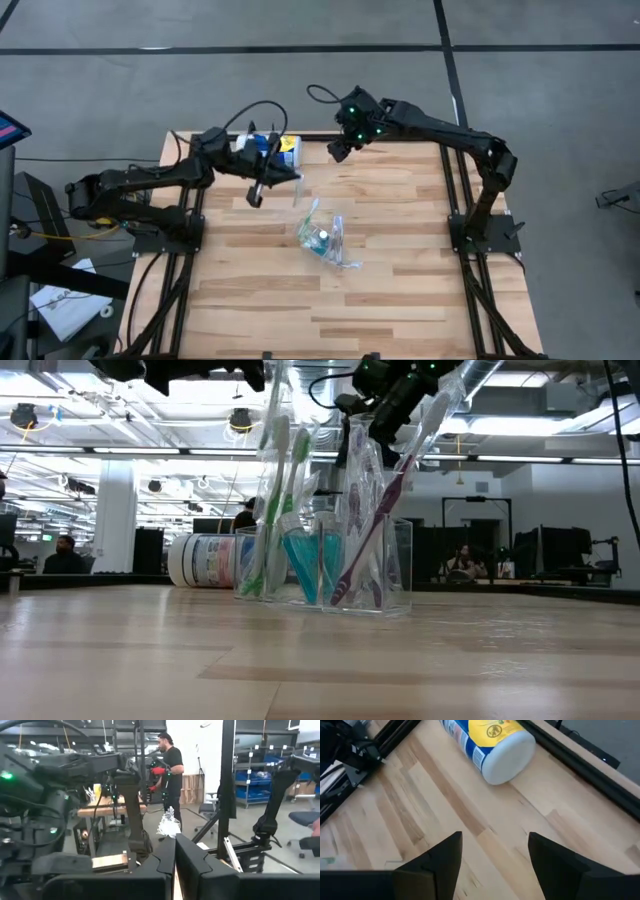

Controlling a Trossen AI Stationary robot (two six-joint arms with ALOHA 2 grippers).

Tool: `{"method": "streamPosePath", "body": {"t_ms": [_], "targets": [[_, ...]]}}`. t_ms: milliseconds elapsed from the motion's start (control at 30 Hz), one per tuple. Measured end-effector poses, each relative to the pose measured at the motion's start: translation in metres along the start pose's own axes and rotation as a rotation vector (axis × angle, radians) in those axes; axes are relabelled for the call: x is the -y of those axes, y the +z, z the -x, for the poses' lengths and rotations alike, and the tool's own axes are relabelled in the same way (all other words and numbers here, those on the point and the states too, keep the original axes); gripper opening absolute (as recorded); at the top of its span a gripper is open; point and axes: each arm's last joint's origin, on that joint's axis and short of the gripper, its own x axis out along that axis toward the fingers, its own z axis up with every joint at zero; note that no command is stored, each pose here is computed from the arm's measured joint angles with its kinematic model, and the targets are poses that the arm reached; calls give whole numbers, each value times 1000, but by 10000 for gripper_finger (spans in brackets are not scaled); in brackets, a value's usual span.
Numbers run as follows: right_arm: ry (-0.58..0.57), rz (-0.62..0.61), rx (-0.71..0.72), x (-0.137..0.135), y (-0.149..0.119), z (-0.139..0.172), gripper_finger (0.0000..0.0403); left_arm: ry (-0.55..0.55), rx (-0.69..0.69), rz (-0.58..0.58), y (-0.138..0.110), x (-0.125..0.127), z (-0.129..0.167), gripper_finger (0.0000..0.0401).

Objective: Pick & Place toothbrushing station
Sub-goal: Put the green toothbrush into the left compartment of the transparent organizer

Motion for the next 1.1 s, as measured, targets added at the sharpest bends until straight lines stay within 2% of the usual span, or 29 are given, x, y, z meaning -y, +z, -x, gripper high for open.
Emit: {"method": "streamPosePath", "body": {"t_ms": [233,467,667,800,1100], "targets": [[-15,40,27,11,3,19,216,38,-11,32,-28,23,3,0],[-39,83,61,27,4,38,216,190,67,59,-52,41,16,0],[-13,137,63,36,6,43,214,268,17,32,-80,56,14,0],[-16,173,70,39,8,44,214,293,21,34,-97,61,12,0],[-19,200,76,43,9,44,214,290,53,55,-118,59,-1,0]]}}
